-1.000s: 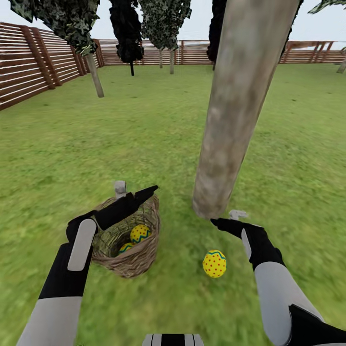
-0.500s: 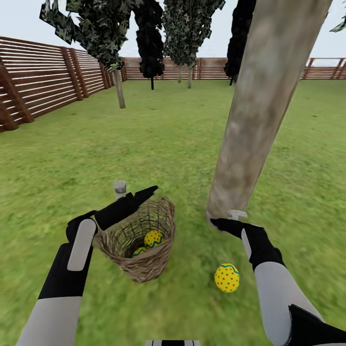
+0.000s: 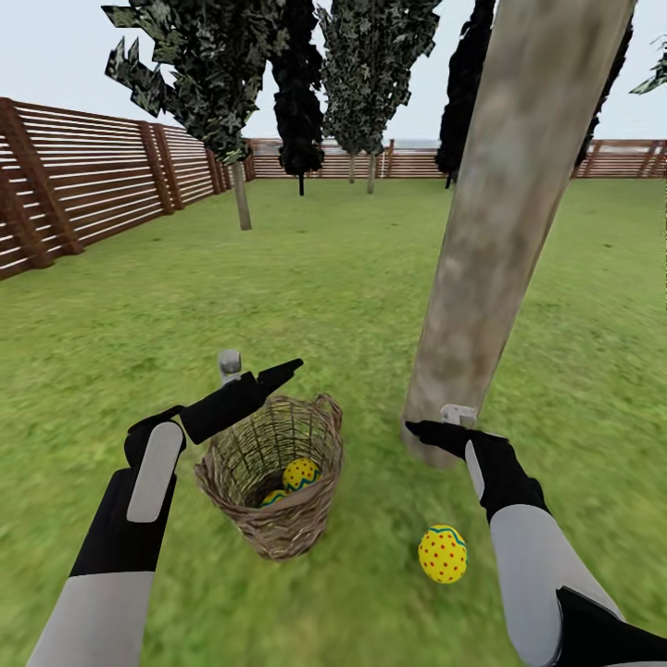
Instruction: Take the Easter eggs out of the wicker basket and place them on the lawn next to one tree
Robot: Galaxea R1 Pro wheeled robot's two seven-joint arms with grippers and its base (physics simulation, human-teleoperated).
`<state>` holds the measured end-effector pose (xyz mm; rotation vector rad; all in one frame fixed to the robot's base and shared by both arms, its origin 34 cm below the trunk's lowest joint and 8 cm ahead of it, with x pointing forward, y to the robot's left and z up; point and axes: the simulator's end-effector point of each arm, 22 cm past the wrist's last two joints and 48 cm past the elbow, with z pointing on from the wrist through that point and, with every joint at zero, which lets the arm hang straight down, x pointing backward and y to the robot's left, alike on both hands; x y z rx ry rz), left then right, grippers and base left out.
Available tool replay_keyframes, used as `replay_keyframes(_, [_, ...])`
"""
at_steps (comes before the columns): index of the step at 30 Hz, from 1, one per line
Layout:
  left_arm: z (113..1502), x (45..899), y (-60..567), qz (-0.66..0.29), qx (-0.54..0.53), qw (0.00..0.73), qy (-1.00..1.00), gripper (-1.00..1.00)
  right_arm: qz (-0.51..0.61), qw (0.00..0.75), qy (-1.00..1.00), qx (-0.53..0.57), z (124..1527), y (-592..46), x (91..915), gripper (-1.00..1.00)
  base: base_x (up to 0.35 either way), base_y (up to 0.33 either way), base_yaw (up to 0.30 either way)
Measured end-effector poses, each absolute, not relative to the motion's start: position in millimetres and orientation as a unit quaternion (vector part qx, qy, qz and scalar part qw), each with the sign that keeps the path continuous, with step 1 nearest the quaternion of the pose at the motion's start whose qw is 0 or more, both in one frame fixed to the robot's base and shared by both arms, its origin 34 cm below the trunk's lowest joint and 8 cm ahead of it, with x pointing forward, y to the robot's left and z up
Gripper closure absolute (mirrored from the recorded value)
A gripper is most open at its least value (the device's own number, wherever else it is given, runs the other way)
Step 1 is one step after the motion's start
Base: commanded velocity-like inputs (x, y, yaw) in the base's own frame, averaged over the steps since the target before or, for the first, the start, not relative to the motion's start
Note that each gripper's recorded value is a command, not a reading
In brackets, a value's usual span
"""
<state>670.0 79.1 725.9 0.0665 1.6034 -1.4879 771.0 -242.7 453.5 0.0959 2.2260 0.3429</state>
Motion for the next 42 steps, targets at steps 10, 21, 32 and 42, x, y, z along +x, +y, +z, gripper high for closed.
replay_keyframes(10, [750.2,660.8,79.3,-0.603,0.039,0.472,0.642,-1.0,0.135,0.449,0.883,0.034,484.5,-243.5,773.3,-1.0,0.0,0.0,0.144])
replay_keyframes(21, [776.8,649.1,78.7,-0.602,0.053,0.486,0.632,-1.0,0.136,0.469,0.872,0.031,516.8,-243.7,773.7,-1.0,0.0,0.0,0.268])
replay_keyframes(32, [803.7,636.3,78.9,-0.6,0.068,0.501,0.62,-1.0,0.137,0.488,0.862,0.027,548.2,-243.2,772.3,-1.0,0.0,0.0,0.269])
replay_keyframes(42, [827.1,633.5,80.8,-0.598,0.072,0.509,0.614,-1.0,0.137,0.495,0.858,0.025,572.4,-242.2,773.7,-1.0,0.0,0.0,0.27])
